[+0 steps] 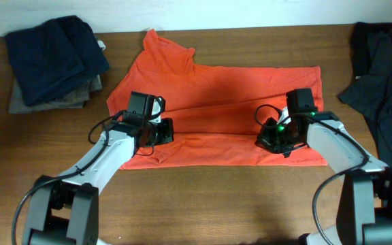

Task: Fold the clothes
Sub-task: 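Lower the folded hem onto the shirt middle and press it flat with both grippers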

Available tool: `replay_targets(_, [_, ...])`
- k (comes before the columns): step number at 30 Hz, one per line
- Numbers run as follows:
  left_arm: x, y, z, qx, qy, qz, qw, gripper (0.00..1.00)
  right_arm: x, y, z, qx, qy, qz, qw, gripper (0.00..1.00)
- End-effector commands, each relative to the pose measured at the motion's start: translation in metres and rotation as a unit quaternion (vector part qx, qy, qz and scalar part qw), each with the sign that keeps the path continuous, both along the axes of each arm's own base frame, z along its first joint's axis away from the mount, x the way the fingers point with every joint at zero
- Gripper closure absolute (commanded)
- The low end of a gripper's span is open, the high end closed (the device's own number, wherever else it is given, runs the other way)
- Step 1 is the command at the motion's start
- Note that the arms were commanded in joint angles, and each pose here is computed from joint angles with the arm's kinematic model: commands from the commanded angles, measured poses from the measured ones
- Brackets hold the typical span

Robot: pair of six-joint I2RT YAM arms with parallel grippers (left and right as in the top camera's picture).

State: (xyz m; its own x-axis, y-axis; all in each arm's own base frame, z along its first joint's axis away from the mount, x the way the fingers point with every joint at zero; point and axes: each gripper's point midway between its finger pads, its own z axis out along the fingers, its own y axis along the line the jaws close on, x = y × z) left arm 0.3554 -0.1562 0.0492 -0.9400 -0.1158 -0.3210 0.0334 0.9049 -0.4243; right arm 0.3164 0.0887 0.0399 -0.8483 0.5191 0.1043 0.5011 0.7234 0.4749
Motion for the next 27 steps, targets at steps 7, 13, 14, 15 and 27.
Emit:
replay_targets(7, [0.004, 0.005, -0.017, -0.001, 0.026, 0.015, 1.0, 0.99, 0.003, -0.013, -0.035, -0.049, 0.04, -0.029, 0.998, 0.96])
replay_targets(13, [0.012, 0.026, -0.02, 0.021, 0.021, 0.044, 0.999, 0.99, 0.005, -0.045, -0.044, -0.139, 0.035, -0.046, 0.989, 0.96])
replay_targets(14, [0.013, 0.03, -0.02, 0.021, 0.022, 0.049, 0.998, 0.99, 0.006, -0.05, -0.044, -0.155, 0.034, -0.049, 0.986, 0.96])
replay_targets(15, [0.013, 0.032, -0.021, 0.021, 0.023, 0.052, 0.998, 0.99, 0.006, -0.053, -0.045, -0.163, 0.033, -0.051, 0.985, 0.96])
replay_targets(27, [0.013, 0.049, -0.043, 0.018, 0.056, 0.07, 0.996, 0.99, 0.012, -0.063, -0.045, -0.191, 0.02, -0.057, 0.98, 0.95])
